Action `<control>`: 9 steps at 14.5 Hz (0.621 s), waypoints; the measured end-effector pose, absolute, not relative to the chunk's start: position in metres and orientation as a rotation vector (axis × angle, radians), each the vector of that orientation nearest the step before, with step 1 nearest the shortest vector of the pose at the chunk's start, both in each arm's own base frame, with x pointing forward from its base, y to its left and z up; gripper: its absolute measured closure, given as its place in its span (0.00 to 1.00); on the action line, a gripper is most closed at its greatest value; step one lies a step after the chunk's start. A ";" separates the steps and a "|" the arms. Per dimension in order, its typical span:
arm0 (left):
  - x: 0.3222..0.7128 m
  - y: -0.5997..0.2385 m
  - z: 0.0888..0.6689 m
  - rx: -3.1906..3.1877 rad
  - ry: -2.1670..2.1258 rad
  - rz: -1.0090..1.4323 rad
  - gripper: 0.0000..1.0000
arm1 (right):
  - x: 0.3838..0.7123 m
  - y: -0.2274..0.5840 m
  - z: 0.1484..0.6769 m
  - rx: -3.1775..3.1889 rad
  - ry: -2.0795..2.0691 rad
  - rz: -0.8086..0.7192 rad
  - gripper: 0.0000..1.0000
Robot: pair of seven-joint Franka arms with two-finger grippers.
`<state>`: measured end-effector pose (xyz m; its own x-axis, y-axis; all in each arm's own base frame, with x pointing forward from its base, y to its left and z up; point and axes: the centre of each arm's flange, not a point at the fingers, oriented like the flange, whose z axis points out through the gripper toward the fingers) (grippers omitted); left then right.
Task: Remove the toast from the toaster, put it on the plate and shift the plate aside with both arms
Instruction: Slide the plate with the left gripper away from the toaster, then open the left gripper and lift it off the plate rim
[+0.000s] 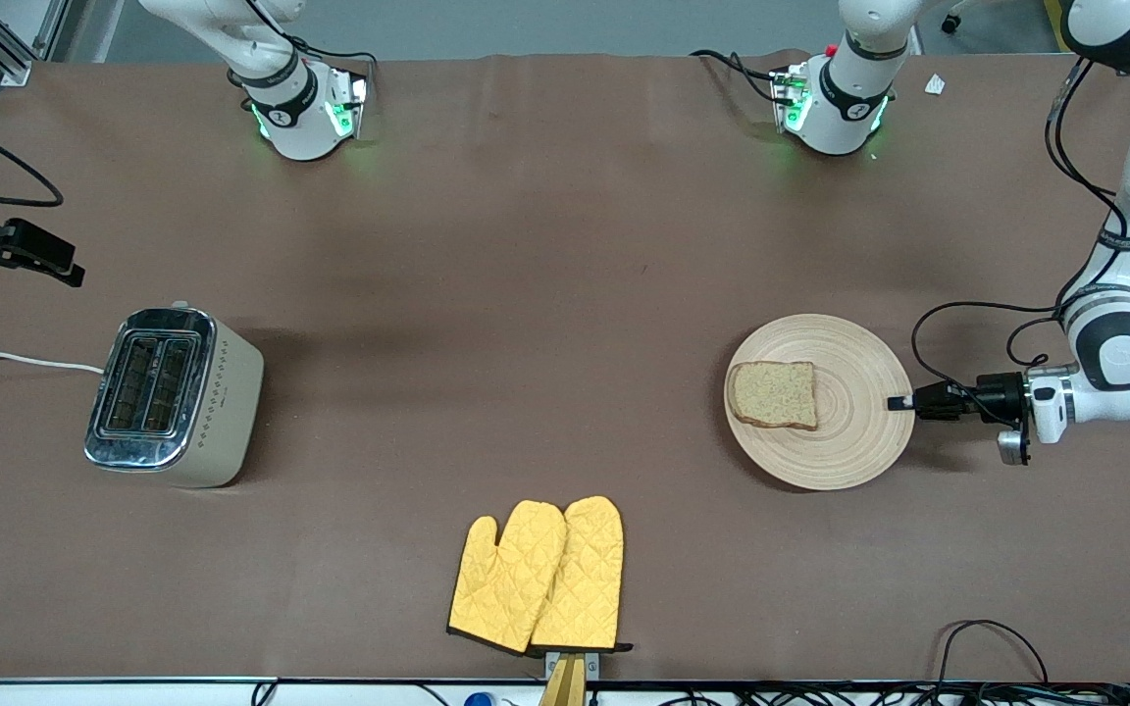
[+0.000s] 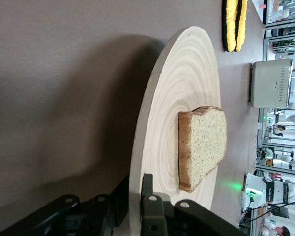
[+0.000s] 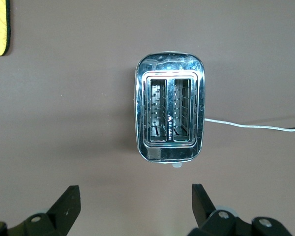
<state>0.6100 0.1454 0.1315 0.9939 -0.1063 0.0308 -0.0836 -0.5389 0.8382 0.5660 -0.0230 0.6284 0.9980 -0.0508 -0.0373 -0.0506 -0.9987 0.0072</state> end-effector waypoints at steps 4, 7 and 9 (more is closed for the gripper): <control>0.618 0.153 0.135 2.134 -0.149 -0.015 0.81 | 0.566 -0.023 0.628 3.134 -0.080 -0.059 0.00; 0.634 0.173 0.164 2.217 -0.225 -0.054 0.53 | 0.566 -0.023 0.628 3.134 -0.080 -0.057 0.00; 0.648 0.190 0.199 2.308 -0.284 -0.088 0.32 | 0.566 -0.023 0.629 3.134 -0.080 -0.056 0.00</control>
<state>0.6483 0.1895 0.1988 0.9724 -0.2321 0.0253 -0.1768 -0.6614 0.7289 0.5663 -0.0231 0.6286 0.9981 -0.0510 -0.0354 -0.0507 -0.9987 0.0072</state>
